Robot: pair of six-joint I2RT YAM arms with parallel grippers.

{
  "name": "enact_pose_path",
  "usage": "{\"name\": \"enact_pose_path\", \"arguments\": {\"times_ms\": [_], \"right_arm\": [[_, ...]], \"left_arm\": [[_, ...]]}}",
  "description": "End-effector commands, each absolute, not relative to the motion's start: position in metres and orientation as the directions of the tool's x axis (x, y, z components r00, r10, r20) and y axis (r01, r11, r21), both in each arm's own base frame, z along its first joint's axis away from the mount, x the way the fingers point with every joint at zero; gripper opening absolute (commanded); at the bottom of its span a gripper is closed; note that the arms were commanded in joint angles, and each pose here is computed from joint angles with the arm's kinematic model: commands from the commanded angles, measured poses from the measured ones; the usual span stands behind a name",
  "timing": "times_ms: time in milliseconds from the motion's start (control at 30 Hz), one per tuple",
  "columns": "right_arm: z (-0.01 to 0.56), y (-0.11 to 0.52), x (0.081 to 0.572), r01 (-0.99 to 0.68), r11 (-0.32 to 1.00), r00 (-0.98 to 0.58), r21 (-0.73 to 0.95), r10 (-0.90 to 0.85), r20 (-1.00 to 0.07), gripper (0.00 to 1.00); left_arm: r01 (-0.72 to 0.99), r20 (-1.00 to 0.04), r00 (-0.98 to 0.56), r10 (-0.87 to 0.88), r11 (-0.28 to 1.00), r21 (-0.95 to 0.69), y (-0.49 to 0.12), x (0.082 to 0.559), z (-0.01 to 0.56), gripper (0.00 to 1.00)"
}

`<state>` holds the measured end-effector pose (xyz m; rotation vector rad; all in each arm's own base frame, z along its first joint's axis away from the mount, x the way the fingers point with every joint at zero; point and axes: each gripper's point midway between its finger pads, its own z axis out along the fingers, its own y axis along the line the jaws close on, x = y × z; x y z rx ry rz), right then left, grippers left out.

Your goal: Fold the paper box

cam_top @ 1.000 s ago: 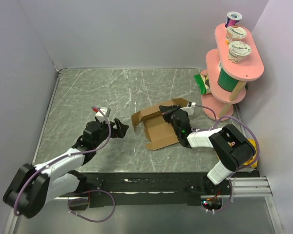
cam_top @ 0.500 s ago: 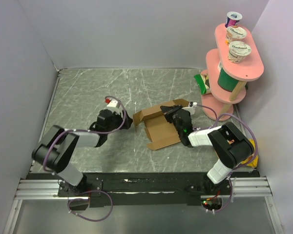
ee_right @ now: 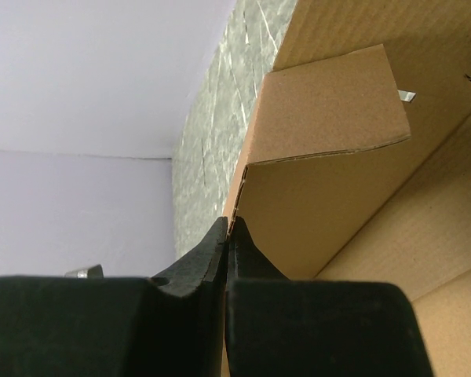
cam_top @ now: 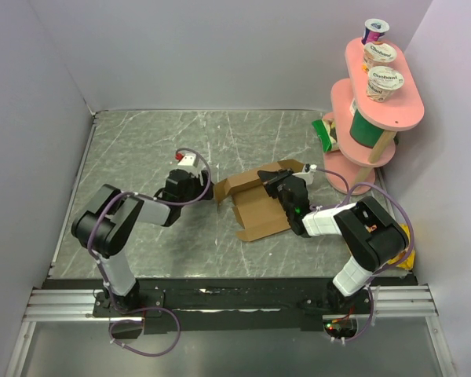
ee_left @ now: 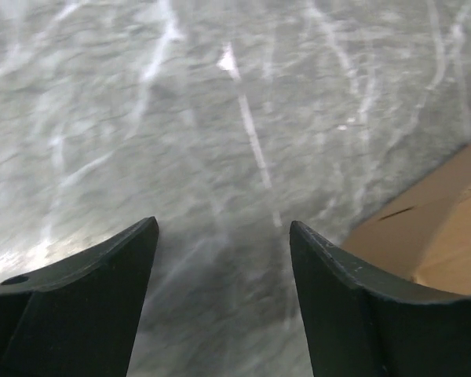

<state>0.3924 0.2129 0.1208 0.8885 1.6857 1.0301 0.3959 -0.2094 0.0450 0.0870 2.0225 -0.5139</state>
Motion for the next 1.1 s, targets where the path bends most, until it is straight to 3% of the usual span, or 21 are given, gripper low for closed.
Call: {"name": "enact_pose_path", "arguments": {"times_ms": [0,333,767,1067], "right_arm": [[0.106,0.209,0.393,0.131,0.433,-0.3,0.892,0.875,-0.381,0.0],[0.096,0.203,0.393,0.169,0.443,-0.281,0.88,0.878,-0.388,0.0],[0.094,0.206,0.389,0.17,0.445,-0.298,0.879,0.873,-0.385,0.0],[0.09,0.21,0.39,0.169,0.439,-0.317,0.882,0.872,-0.373,0.0]], "left_arm": [[0.409,-0.875,-0.459,-0.156,0.836,-0.364,-0.249,0.397,0.066,0.71],[0.491,-0.871,-0.473,-0.133,0.781,-0.387,-0.298,0.369,0.069,0.69],[0.593,-0.891,-0.411,-0.195,0.685,-0.423,-0.318,0.361,0.1,0.8],[0.639,-0.909,-0.357,-0.216,0.653,-0.406,-0.322,0.348,0.114,0.8]]}}
